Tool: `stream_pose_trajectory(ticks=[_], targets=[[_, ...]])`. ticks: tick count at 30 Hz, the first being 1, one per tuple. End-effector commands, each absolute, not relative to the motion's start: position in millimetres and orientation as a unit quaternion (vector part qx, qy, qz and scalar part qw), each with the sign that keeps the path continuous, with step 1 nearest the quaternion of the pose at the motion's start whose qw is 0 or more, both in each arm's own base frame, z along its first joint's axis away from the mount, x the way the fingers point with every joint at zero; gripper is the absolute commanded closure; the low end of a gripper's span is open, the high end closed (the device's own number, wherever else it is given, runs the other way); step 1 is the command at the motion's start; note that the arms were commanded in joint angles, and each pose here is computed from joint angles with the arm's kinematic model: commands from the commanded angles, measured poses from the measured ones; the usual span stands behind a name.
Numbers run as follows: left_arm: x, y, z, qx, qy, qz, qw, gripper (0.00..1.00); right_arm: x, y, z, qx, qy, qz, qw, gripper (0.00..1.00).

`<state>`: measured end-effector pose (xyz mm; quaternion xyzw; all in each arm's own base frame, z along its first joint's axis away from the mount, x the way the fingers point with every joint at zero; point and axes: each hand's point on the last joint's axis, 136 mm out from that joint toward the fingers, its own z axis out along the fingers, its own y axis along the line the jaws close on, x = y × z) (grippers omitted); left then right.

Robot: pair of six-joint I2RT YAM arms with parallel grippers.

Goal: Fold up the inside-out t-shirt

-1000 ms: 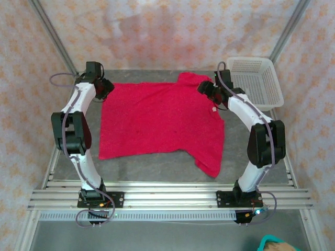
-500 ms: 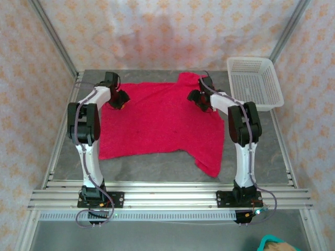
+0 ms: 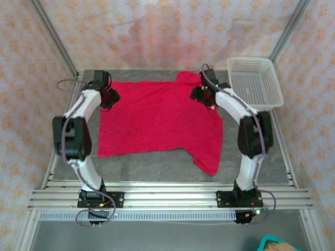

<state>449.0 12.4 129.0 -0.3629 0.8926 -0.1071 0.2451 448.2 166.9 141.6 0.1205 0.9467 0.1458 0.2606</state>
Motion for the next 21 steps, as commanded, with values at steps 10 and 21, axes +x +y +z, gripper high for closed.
stream_pose_trajectory(ticks=[10,21], targets=[[356.9,-37.8,77.7,-0.328,0.916,-0.15,0.178,0.64,222.3,193.5,104.5,-0.017,0.975,0.049,0.214,0.81],[368.1,-48.6,67.8,-0.315,0.925,-0.142,0.16,0.64,188.6,186.7,57.3,-0.036,0.98,0.0,0.195,0.69]])
